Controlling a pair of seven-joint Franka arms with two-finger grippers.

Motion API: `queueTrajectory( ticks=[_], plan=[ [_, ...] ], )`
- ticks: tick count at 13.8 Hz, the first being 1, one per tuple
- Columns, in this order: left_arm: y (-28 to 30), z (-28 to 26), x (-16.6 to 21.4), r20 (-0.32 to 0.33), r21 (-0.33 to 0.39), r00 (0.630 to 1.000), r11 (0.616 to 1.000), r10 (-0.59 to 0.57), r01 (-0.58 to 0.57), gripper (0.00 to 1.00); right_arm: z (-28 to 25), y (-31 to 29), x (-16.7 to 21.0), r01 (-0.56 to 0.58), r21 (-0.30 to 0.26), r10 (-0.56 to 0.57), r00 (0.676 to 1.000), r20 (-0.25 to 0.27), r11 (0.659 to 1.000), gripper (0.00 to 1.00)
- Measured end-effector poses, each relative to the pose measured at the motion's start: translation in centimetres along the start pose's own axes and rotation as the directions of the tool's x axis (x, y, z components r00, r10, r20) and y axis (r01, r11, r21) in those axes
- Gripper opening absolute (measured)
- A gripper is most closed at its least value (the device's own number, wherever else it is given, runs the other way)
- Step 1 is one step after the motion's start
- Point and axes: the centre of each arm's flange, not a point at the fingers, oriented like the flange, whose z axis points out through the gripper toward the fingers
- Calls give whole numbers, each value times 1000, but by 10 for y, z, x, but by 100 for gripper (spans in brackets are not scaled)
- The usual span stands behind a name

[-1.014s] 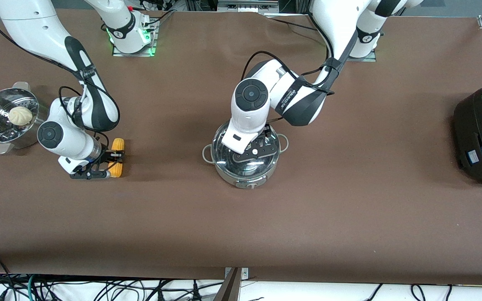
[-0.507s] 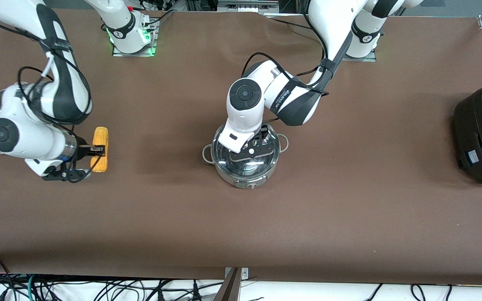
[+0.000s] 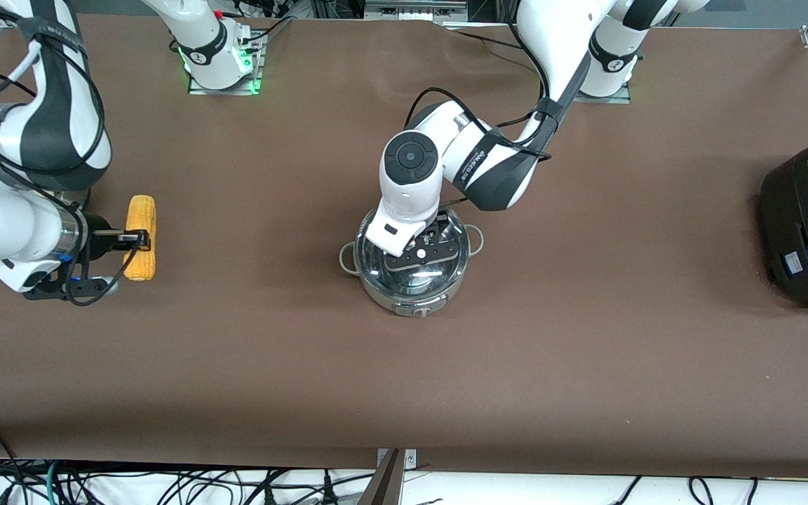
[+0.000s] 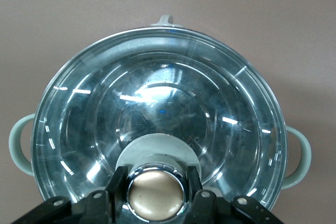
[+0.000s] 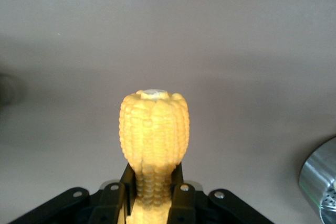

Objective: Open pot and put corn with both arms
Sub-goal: 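Lift the corn with the right gripper while the left gripper grips the lid knob, then lift the glass lid off with the left gripper and set it on the table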

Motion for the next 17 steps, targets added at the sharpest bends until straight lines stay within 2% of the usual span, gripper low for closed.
queueTrajectory(
  ticks=[5, 9, 12, 15, 17],
  plan=[
    [-1, -1, -2, 10, 18, 1000, 1000, 2, -2, 50, -18, -39, -2, 48, -11, -48, 999, -21, 999, 30],
    [-10, -8, -5, 50, 81, 999, 997, -3, -1, 50, -21, -51, -1, 60, -13, -60, 998, -28, 998, 30],
    [-17, -35, -2, 41, 71, 999, 997, -12, 9, 50, -20, -66, -2, 58, -8, -59, 998, -28, 998, 30],
    [-57, -88, 32, 19, 28, 1000, 1000, -11, 11, 50, -20, -82, -3, 54, -9, -54, 998, -30, 998, 30],
    [-108, -113, 61, 34, 26, 999, 1000, 14, -15, 50, -20, -99, -5, 35, -7, -36, 999, -30, 999, 30]
  ],
)
